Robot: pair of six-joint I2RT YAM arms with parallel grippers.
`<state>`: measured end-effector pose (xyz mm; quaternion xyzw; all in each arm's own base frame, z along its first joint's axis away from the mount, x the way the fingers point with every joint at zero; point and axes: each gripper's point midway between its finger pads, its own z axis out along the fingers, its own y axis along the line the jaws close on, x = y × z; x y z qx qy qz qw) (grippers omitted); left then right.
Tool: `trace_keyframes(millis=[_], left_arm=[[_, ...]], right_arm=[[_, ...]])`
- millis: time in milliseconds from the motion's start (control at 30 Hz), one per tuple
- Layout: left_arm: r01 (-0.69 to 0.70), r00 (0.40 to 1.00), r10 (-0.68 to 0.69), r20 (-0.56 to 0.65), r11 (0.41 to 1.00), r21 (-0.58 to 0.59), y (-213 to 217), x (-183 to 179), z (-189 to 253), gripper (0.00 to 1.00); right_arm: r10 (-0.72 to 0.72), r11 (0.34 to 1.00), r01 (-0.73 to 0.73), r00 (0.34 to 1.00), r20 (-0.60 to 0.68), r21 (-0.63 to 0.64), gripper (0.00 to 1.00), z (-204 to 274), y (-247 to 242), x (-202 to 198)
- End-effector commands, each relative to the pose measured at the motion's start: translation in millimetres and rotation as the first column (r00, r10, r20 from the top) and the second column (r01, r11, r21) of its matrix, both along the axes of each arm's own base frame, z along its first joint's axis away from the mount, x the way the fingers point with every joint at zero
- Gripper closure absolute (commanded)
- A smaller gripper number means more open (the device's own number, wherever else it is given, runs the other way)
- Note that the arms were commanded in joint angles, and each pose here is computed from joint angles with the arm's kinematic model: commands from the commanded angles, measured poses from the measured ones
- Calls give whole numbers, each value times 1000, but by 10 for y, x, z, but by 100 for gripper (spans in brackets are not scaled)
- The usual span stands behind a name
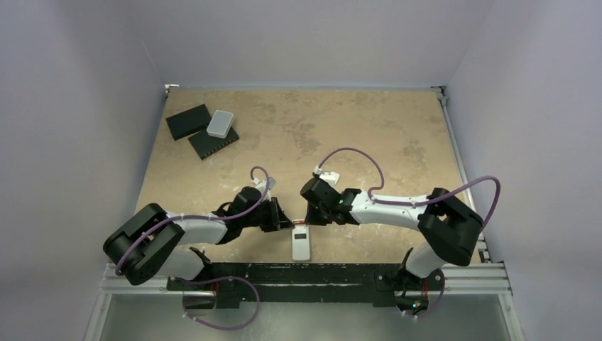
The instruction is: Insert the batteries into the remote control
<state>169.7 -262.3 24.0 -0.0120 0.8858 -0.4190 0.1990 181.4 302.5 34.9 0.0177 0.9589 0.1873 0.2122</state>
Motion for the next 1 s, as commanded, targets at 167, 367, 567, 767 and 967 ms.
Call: trace_keyframes(millis=[167, 367, 567, 767, 967], left_arm=[[18, 999, -17, 44, 1000, -5, -56, 70, 77, 91], [17, 998, -16, 54, 1000, -1, -45, 77, 97, 91], [18, 998, -18, 65, 1000, -3, -42, 80, 128, 91], [27, 997, -27, 70, 1000, -4, -39, 65, 130, 91], [32, 997, -31, 74, 999, -9, -27, 42, 144, 90]], right_arm=[[46, 998, -46, 999, 1, -54, 93, -35, 4, 1], [104, 970, -107, 994, -26, -217, 93, -143, -145, 7], [114, 943, -121, 993, -38, -311, 89, -168, -235, 3], [129, 918, -134, 991, -40, -372, 84, -171, -202, -19], [133, 889, -142, 990, -51, -435, 69, -199, -155, -67]])
